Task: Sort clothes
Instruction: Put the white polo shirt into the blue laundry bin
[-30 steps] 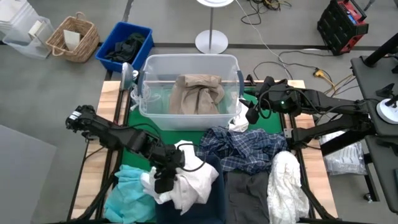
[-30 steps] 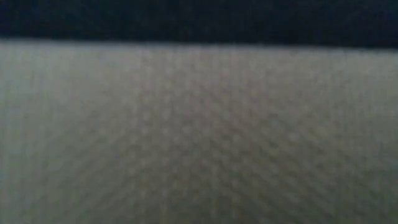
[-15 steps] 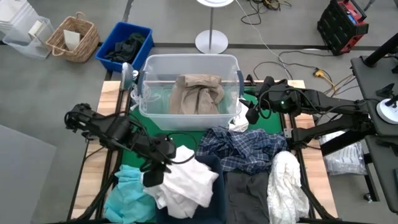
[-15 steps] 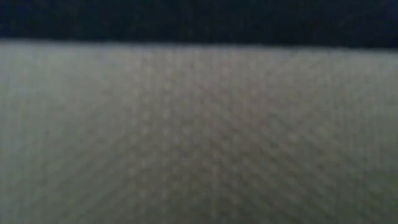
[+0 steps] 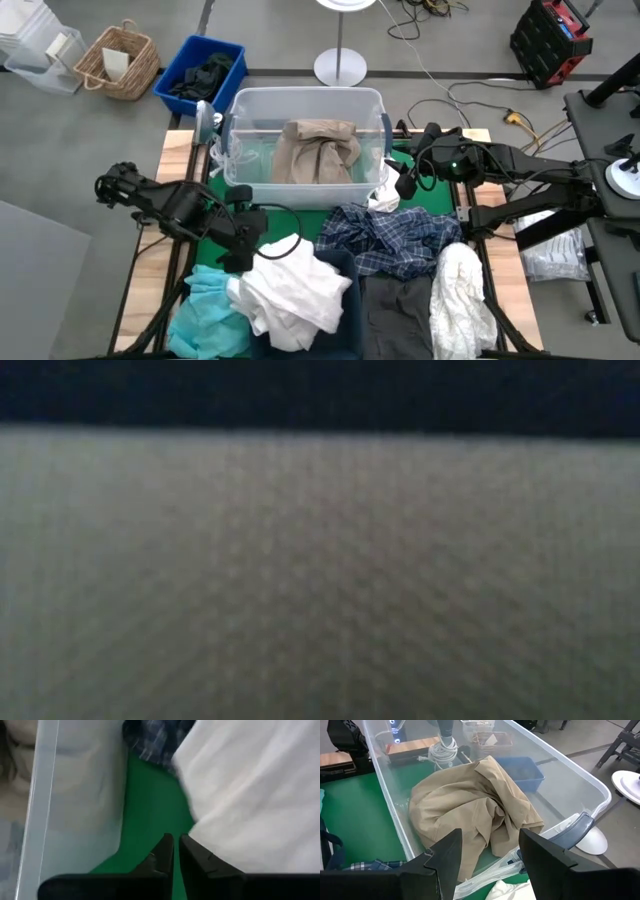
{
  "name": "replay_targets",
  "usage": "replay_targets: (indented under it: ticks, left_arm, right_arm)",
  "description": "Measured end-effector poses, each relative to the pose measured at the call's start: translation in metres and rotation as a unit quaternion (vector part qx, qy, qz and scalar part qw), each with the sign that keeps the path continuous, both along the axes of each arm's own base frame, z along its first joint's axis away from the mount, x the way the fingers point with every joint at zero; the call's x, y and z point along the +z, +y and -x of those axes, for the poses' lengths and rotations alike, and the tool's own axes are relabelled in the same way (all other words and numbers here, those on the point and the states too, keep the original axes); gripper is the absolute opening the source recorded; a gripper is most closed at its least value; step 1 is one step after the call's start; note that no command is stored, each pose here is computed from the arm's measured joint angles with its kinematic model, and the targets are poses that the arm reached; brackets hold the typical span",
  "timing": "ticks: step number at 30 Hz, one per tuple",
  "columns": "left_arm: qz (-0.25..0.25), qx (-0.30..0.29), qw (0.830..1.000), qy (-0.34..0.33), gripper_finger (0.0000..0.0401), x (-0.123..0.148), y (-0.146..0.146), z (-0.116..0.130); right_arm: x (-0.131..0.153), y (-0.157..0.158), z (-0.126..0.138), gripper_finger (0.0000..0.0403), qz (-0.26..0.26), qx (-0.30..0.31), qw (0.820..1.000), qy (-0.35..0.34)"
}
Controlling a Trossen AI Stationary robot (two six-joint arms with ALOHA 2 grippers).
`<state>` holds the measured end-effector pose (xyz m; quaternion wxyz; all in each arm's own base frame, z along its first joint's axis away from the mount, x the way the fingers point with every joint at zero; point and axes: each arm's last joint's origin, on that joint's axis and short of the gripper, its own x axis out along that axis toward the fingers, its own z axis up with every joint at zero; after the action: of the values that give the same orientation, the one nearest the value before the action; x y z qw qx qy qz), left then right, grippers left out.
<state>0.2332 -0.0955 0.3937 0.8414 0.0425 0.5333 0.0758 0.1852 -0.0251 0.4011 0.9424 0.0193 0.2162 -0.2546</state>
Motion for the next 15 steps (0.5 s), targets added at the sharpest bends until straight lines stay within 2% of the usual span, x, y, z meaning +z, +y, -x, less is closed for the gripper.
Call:
replay_targets:
  ticks: [2, 4, 6, 10, 15]
  left_arm:
    - [0.000, 0.014, 1.000, -0.002, 0.0009, -0.013, 0.001, 0.002]
    - [0.026, 0.022, 0.999, -0.011, 0.0003, -0.026, 0.000, 0.004]
    - [0.082, 0.026, 0.996, -0.035, 0.0002, -0.036, -0.003, 0.003]
    - [0.208, 0.022, 0.976, -0.057, 0.0001, -0.060, -0.013, -0.002]
    - [0.285, 0.005, 0.954, -0.098, 0.0000, -0.080, -0.030, -0.014]
  right_arm:
    - [0.000, 0.000, 0.000, 0.0189, 0.000, 0.000, 1.000, 0.000]
    - [0.000, 0.000, 0.000, 0.0189, 0.000, 0.000, 1.000, 0.000]
    - [0.000, 0.000, 0.000, 0.0189, 0.000, 0.000, 1.000, 0.000]
    - [0.000, 0.000, 0.000, 0.0189, 0.000, 0.000, 1.000, 0.000]
    - [0.000, 0.000, 0.000, 0.0189, -0.003, -0.001, 1.000, -0.001]
